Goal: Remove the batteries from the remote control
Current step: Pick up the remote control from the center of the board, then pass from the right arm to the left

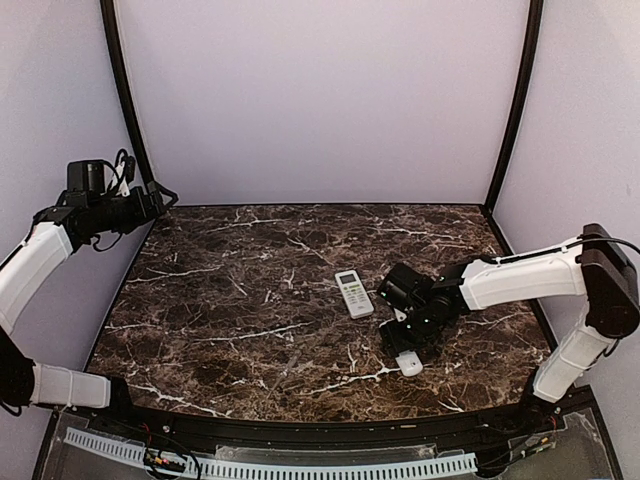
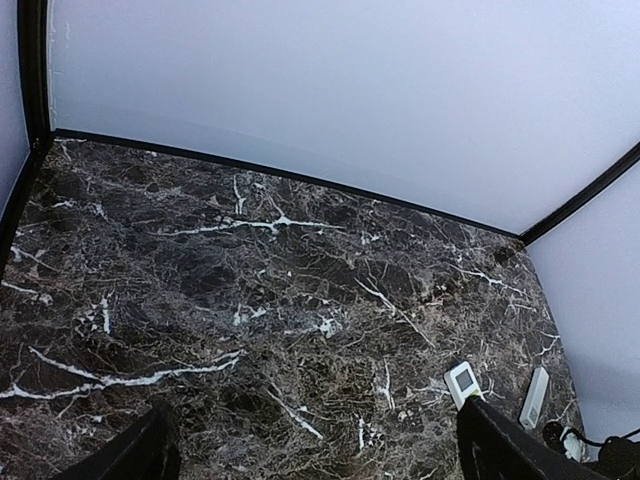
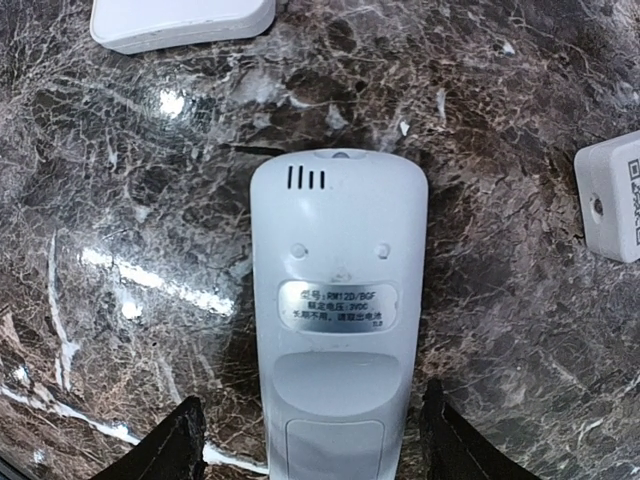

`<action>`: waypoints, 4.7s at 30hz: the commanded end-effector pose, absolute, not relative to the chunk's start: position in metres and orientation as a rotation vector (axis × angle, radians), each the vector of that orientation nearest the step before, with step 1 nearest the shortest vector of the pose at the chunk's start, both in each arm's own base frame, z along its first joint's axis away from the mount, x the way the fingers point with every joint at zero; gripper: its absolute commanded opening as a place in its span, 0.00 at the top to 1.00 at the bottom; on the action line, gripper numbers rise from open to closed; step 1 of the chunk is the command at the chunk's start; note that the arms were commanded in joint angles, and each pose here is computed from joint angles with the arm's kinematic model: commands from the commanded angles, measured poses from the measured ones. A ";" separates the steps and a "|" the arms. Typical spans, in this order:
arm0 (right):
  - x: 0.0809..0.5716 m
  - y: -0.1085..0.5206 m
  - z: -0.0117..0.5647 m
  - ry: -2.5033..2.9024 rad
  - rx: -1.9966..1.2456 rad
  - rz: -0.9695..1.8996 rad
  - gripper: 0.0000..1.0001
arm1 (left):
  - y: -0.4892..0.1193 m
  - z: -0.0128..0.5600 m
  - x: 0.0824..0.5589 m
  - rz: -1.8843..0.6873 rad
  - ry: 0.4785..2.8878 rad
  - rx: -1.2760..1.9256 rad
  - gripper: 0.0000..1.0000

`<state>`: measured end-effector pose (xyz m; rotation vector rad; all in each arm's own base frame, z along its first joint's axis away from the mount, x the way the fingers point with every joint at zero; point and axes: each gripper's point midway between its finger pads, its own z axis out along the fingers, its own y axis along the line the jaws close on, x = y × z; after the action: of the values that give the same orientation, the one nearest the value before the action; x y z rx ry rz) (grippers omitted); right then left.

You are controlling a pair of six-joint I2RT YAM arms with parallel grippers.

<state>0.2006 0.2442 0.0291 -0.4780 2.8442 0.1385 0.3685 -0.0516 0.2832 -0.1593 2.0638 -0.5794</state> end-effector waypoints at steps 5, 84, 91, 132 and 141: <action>0.206 0.247 0.031 2.821 -0.483 0.088 0.34 | -0.057 0.276 0.368 -0.598 2.083 -0.129 0.04; 0.267 0.497 0.154 2.097 -0.961 0.759 0.74 | -0.274 0.179 0.310 -1.370 2.418 0.375 0.30; 0.270 0.497 0.156 2.086 -0.969 0.731 0.74 | -0.274 0.173 0.311 -1.371 2.442 0.365 0.37; 0.272 0.506 0.140 2.096 -0.987 0.707 0.72 | -0.282 0.161 0.309 -1.451 2.500 0.362 0.93; 0.272 0.503 0.149 2.076 -0.952 0.722 0.41 | -0.280 0.168 0.311 -1.421 2.465 0.368 1.00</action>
<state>0.2710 0.4949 0.1282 -0.9907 2.1493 0.6796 0.3113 -0.2790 0.1554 0.3336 2.5038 -1.4309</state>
